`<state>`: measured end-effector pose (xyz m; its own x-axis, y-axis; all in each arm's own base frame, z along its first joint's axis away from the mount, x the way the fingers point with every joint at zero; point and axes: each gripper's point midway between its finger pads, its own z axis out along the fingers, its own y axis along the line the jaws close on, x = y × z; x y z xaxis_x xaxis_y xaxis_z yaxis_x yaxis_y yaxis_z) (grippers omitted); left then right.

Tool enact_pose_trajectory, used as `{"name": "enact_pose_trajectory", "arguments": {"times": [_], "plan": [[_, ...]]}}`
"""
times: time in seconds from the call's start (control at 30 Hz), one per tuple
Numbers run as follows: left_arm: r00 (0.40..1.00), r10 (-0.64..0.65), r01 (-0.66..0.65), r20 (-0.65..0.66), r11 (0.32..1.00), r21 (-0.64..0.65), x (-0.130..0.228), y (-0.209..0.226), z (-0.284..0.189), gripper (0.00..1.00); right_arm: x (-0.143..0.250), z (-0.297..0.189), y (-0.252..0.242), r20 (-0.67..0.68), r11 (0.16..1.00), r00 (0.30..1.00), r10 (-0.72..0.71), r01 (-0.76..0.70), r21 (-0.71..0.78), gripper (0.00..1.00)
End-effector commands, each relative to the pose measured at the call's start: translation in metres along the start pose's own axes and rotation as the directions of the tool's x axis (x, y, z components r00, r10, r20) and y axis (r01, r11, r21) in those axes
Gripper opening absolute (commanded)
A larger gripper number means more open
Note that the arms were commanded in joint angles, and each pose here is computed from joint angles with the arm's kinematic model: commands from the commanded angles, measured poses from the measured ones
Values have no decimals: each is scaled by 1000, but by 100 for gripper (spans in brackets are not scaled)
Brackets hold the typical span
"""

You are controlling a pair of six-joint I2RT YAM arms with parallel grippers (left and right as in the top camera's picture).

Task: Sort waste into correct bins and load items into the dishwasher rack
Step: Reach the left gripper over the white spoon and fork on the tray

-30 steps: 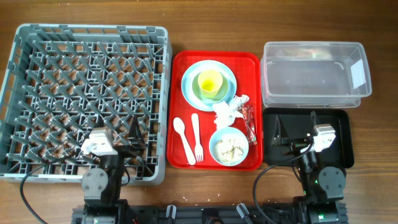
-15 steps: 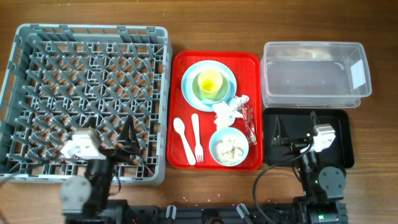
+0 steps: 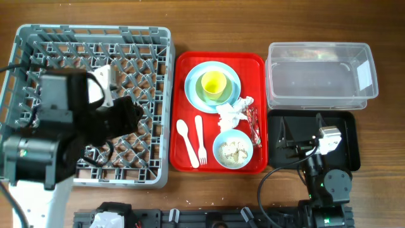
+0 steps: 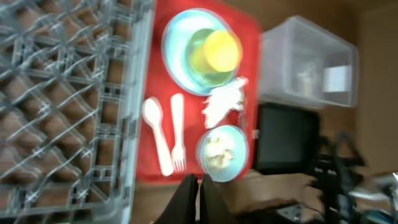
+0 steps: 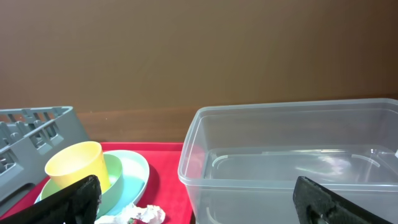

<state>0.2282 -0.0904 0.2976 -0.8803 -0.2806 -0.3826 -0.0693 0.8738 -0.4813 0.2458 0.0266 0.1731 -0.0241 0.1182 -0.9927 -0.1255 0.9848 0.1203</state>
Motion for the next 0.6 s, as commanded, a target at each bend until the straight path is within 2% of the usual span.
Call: {"name": "enact_pose_trajectory", "arguments": {"times": [0.0, 0.07, 0.2, 0.3, 0.4, 0.5, 0.57], "plan": [[998, -63, 57, -26, 983, -176, 11, 11, 26, 6, -1, 0, -3, 8, 1000, 1000, 13, -13, 15, 100], [994, -86, 66, -68, 963, -261, 25, 17, 52, 10, -1, 0, -3, 8, 1000, 1000, 13, -13, 15, 100], [977, -45, -17, -208, 958, -287, 68, 4, 127, 17, -1, 0, -3, 8, 1000, 1000, 13, -13, 15, 100], [960, -47, -49, -276, 942, -331, 94, 4, 172, 27, -1, 0, -3, 8, 1000, 1000, 13, -13, 15, 100], [939, -14, -123, -342, 918, -377, 117, 6, 206, 31, -1, 0, -3, 8, 1000, 1000, 13, -13, 15, 100], [941, -15, -155, -337, 868, -472, 123, 22, 226, 38, -1, 0, -3, 8, 1000, 1000, 13, -13, 15, 100], [947, -23, -151, -319, 848, -507, 121, 29, 231, 39, -1, 0, -3, 8, 1000, 1000, 13, -13, 15, 100]]}}
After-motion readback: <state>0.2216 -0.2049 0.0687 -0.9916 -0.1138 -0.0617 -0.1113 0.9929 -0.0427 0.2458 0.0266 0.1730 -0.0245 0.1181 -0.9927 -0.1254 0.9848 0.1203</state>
